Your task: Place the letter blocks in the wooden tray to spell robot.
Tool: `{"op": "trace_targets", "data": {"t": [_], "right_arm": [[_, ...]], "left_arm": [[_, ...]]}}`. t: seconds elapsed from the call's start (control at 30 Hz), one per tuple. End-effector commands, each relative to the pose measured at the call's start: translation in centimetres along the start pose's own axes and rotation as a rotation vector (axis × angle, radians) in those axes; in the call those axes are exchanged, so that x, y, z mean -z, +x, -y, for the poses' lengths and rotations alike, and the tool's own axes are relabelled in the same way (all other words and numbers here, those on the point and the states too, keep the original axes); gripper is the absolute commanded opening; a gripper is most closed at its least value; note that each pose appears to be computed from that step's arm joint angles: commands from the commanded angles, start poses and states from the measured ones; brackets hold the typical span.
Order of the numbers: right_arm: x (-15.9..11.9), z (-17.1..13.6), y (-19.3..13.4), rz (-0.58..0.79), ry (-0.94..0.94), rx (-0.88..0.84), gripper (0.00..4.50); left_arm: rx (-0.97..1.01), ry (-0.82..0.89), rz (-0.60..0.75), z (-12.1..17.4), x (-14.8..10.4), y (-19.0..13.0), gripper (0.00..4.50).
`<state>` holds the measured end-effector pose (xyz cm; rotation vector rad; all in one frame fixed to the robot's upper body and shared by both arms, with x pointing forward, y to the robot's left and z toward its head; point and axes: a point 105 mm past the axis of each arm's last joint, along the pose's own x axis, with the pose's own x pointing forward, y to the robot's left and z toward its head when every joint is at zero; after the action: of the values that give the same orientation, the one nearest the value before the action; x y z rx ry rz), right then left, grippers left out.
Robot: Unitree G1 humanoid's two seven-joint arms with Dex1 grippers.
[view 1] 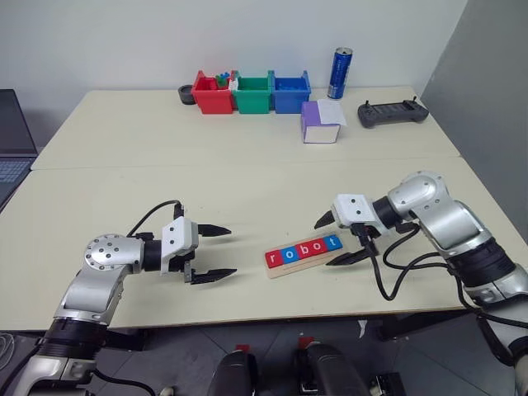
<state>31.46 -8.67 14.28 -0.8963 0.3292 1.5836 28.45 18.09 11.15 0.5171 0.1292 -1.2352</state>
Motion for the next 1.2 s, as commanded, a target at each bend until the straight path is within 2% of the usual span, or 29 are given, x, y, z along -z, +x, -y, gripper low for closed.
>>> {"op": "trace_targets", "data": {"t": [0.03,0.43,0.93,1.2], "right_arm": [[-1.1,1.3,0.7,-0.022,-0.089,0.02,4.44],[-1.7,1.2,3.7,-0.018,-0.119,-0.061,4.44],[-2.7,1.4,6.3,-0.013,-0.044,-0.053,4.44],[-2.2,1.0,7.3,-0.024,-0.015,-0.057,4.44]], "left_arm": [[-0.017,0.034,0.006,-0.1,-0.8,-0.6,4.5],[-0.048,0.027,-0.007,0.2,-0.8,-1.2,4.5],[-0.048,0.023,-0.005,0.3,-0.9,-1.0,4.5],[-0.054,0.024,-0.004,0.1,-0.8,-1.1,4.5]]}}
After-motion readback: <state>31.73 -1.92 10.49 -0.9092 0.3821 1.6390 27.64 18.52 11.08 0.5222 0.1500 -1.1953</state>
